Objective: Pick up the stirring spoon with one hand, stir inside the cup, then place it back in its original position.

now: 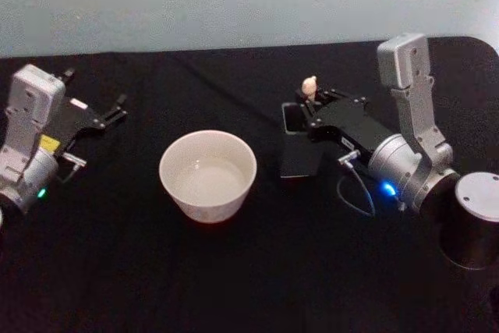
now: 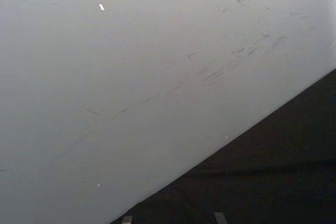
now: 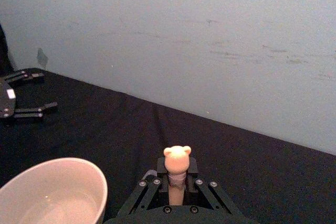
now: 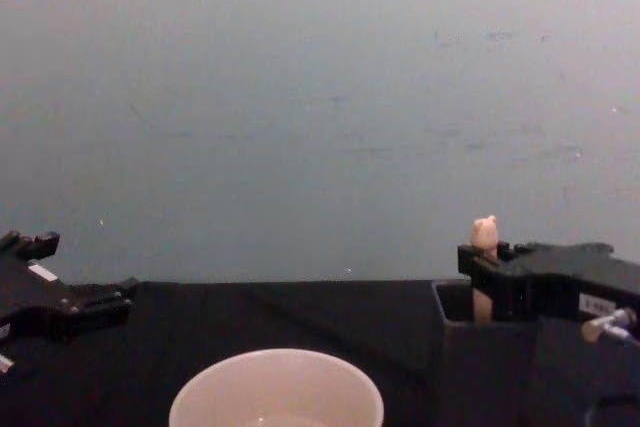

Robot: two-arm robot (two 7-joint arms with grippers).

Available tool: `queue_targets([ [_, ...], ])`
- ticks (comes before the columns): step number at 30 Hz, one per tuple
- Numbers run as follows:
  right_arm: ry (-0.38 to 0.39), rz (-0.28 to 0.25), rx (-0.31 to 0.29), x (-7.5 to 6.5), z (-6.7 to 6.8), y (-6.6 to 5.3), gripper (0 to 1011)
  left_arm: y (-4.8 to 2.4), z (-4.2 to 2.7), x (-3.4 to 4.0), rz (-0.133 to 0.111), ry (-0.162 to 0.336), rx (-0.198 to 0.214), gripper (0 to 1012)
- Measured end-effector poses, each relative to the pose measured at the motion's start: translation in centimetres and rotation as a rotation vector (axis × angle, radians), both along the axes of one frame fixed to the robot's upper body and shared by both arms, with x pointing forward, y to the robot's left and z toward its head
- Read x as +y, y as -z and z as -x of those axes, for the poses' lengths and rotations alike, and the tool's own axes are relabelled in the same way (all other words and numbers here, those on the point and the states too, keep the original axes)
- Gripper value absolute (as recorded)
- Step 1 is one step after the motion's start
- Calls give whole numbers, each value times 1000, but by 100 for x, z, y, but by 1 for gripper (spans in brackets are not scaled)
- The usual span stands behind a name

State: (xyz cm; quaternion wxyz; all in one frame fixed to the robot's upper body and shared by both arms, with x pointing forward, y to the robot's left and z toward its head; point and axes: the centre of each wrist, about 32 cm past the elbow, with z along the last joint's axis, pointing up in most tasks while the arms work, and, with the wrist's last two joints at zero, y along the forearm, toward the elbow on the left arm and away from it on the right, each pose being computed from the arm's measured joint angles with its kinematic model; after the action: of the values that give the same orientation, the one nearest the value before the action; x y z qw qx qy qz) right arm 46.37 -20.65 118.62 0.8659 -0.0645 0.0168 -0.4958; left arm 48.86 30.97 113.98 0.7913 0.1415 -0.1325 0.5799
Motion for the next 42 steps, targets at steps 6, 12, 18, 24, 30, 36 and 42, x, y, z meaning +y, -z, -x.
queue_targets([
  [6,7,17,-2,19,-19,42,195,0,0,0,0,0,0,1001],
  [12,7,19,-4,20,-21,46,195,0,0,0,0,0,0,1001],
  [18,7,18,-5,19,-20,41,211,0,0,0,0,0,0,1001],
  [24,7,17,-6,17,-20,36,388,0,0,0,0,0,0,1001],
  [30,7,16,-6,15,-20,35,565,0,0,0,0,0,0,1001],
  [36,7,15,-6,16,-20,33,761,0,0,0,0,0,0,1001],
  [42,7,15,-6,16,-19,31,906,0,0,0,0,0,0,1001],
])
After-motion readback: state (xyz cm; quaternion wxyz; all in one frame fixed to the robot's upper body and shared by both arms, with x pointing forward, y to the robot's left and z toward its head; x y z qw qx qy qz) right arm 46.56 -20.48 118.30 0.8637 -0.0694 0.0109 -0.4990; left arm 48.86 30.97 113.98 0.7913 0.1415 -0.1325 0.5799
